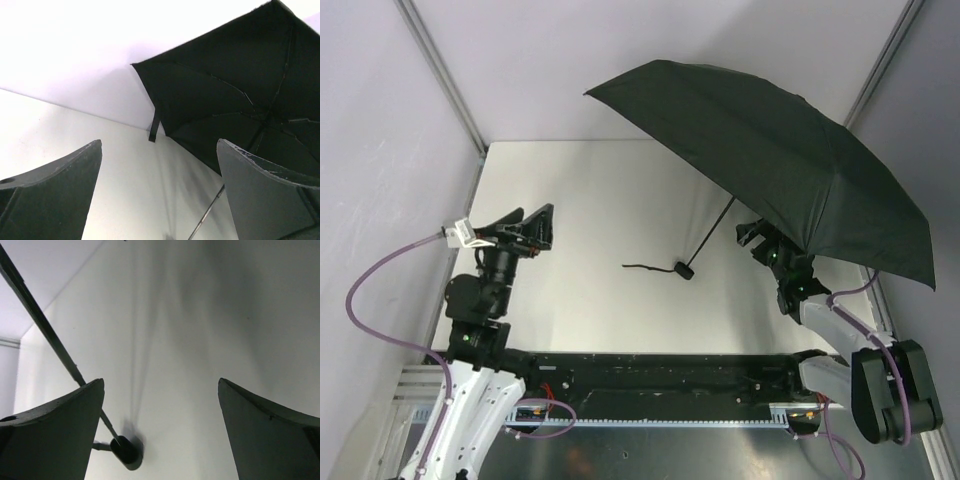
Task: Put away the umbrella
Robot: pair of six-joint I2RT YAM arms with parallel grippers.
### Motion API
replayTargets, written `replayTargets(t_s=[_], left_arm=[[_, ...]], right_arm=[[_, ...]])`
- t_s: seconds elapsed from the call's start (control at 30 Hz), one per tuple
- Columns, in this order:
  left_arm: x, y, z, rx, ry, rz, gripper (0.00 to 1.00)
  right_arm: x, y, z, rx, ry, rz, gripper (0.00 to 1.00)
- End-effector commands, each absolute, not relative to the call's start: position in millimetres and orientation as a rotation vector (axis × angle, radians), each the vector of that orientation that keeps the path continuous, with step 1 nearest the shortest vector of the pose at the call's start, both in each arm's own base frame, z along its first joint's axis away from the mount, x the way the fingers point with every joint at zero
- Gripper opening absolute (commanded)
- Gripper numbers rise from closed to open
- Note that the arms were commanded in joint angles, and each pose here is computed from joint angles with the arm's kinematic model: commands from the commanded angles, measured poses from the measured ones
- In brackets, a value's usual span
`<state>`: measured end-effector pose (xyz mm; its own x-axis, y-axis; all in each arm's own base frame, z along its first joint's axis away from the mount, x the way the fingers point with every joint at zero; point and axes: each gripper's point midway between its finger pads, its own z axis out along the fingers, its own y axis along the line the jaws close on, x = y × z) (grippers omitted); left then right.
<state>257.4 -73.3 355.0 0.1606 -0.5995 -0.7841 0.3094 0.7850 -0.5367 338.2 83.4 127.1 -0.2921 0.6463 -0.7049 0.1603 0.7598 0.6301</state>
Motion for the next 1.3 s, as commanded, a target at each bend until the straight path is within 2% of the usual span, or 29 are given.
replayTargets(t_s=[0.0, 0.13, 0.37, 0.63, 0.7, 0.77, 0.93, 1.03, 1.1, 1.27], left_arm=[[244.8, -86.3, 342.9, -0.202, 1.359, -0.703, 1.0], [233.2, -125.2, 344.3, -0.012, 1.423, -0.867, 0.98], [228.8, -183.3, 311.2, 0.227, 1.615, -1.18, 0.98], [216.0, -226.9, 277.7, 0.426, 1.704, -1.28, 0.98], [212.0, -233.6, 272.1, 0.445, 1.718, -1.29, 0.98], [208.2, -237.7, 267.2, 0.454, 1.73, -1.299, 0.97], [194.5, -242.1, 263.0, 0.487, 1.733, -1.323, 0.95], [186.3, -244.2, 261.7, 0.511, 1.737, -1.331, 0.95], [182.2, -247.0, 260.8, 0.532, 1.743, -1.328, 0.95], [172.1, -258.2, 270.3, 0.618, 1.725, -1.318, 0.95]], right_arm=[[364.7, 91.6, 185.2, 0.501, 1.644, 0.686, 0.99], [373.2, 88.5, 197.9, 0.427, 1.593, 0.735, 0.97], [381.0, 124.7, 212.1, 0.249, 1.529, 0.948, 0.91], [419.8, 151.9, 243.0, 0.206, 1.46, 0.961, 0.82], [432.5, 152.5, 242.6, 0.228, 1.461, 0.912, 0.76], [445.2, 149.9, 240.2, 0.257, 1.46, 0.86, 0.66], [460.7, 145.8, 247.6, 0.299, 1.441, 0.842, 0.26], [455.4, 149.0, 267.3, 0.294, 1.44, 0.852, 0.06], [446.6, 154.4, 287.3, 0.264, 1.441, 0.875, 0.02], [404.8, 158.3, 347.2, 0.19, 1.4, 0.886, 0.0]])
